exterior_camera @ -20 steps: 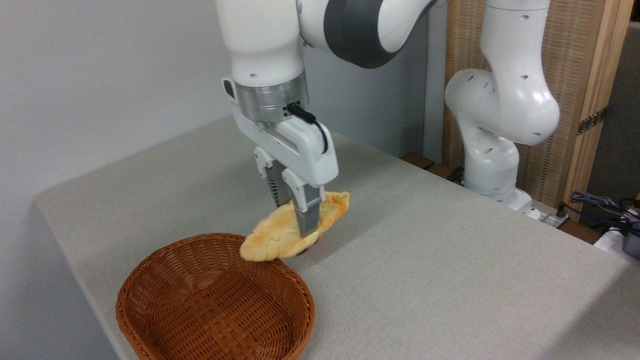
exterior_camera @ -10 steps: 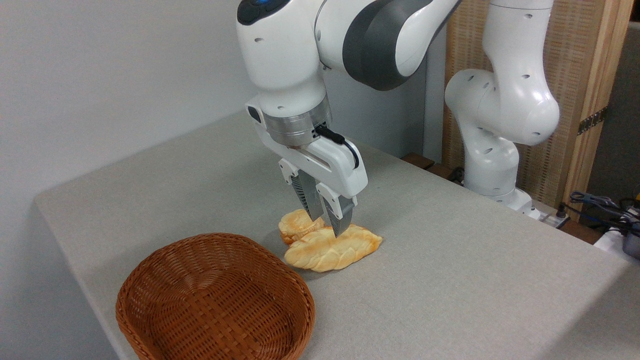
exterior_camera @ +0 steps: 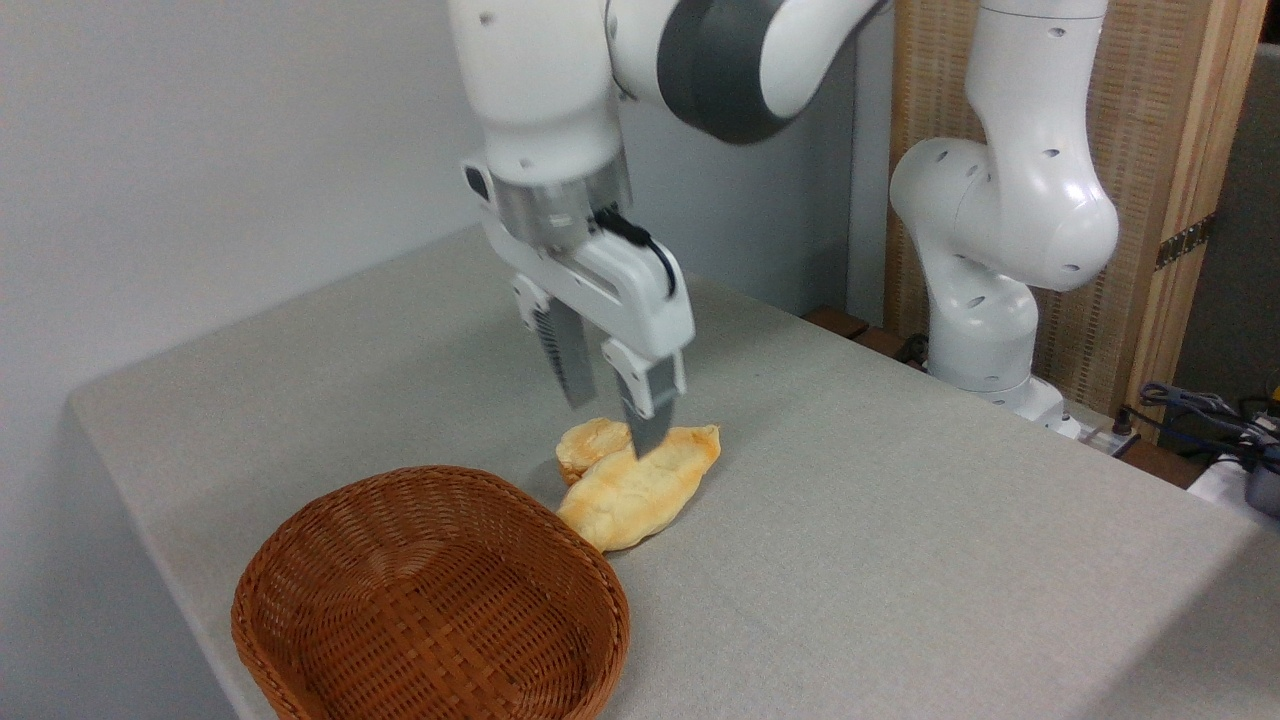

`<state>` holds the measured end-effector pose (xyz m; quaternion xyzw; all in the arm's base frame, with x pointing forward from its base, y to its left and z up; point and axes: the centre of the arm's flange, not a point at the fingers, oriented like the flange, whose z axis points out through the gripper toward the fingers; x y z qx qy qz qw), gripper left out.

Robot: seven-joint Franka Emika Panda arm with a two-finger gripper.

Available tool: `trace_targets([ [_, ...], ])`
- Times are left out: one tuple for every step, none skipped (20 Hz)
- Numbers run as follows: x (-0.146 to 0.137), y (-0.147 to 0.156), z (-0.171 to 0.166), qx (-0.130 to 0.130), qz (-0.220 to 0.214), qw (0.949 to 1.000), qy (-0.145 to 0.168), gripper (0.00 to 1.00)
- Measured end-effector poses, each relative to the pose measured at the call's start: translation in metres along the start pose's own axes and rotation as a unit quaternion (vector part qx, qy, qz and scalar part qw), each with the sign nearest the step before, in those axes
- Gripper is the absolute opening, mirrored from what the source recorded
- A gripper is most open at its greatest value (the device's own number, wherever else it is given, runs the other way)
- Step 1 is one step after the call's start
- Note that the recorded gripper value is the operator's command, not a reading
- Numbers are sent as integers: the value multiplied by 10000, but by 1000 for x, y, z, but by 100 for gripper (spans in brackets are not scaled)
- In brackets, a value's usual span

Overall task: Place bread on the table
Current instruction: 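Open the gripper and raise it away from the loaf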

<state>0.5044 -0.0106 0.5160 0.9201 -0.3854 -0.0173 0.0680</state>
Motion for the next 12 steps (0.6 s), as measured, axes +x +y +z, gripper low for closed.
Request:
trace_targets([
  [6,3,-9,131,58,9998,118,100],
  [11,4,-18,258,103,9993,236,100],
  [15,4,-27,393,128,9985,368,100],
  [18,2,-36,529,134,9972,505,100],
  [20,-1,-43,658,128,9957,636,100],
  [20,-3,-48,760,115,9943,738,100],
  [20,-6,-51,839,101,9932,795,100],
  [19,-8,-51,911,105,9928,776,100],
  [18,-11,-51,1002,126,9924,698,100],
  [17,-12,-51,1061,142,9922,640,100],
  [17,-13,-50,1092,148,9920,614,100],
  [16,-14,-50,1105,146,9919,607,100],
])
